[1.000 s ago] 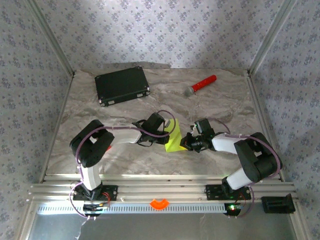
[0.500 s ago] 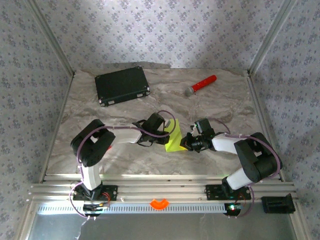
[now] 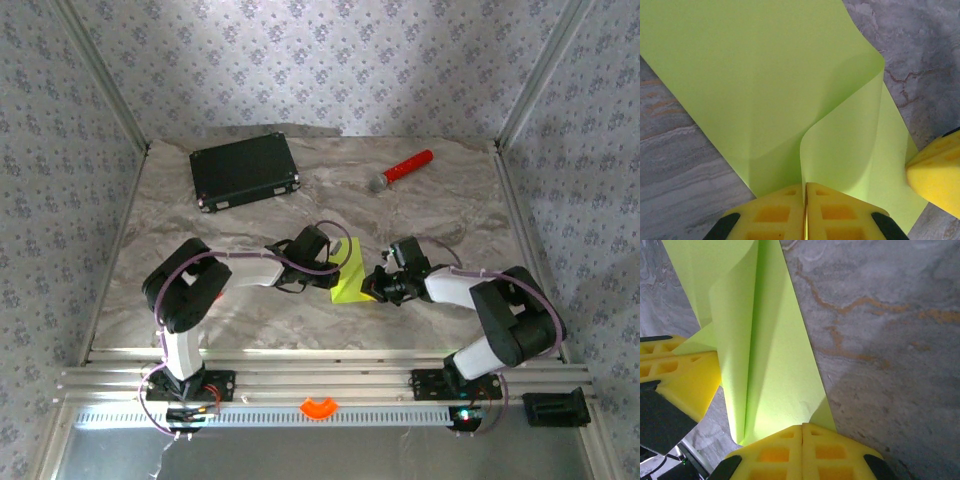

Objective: Fold a paper plane with a square sheet of paper (pick it up from the middle)

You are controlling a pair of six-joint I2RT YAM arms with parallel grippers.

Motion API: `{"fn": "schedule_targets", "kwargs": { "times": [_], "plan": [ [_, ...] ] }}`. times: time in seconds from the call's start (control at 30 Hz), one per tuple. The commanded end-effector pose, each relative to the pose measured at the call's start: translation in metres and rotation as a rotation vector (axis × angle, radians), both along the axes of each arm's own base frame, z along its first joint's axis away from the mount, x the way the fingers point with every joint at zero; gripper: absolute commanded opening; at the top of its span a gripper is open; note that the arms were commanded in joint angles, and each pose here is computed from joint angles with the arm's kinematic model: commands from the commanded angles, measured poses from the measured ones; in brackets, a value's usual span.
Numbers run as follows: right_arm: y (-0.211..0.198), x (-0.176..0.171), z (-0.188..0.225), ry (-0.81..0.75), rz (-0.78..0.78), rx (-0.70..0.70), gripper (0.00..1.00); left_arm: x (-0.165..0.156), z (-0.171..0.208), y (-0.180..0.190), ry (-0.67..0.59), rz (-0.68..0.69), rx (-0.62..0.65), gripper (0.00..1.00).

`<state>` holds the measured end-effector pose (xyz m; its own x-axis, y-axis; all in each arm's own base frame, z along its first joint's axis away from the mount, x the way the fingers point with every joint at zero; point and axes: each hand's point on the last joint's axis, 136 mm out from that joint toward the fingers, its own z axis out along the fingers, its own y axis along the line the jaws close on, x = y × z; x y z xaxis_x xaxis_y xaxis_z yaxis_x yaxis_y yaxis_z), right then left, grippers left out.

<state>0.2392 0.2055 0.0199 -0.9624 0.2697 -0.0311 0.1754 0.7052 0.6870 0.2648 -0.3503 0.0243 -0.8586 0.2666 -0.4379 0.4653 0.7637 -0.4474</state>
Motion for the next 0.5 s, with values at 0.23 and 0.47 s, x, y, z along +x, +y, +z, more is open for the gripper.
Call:
{"fn": "schedule_targets", "kwargs": {
  "times": [0.23,0.47],
  "plan": [
    [0.02,0.031,0.034,-0.037,-0.032,0.092,0.02,-0.006,-0.017,0.003,0.042,-0.03,0.037,0.09],
    [0.039,0.044,0.032,-0.032,-0.015,0.09,0.0,-0.006,-0.018,0.004,0.045,-0.028,0.04,0.1]
  ]
}}
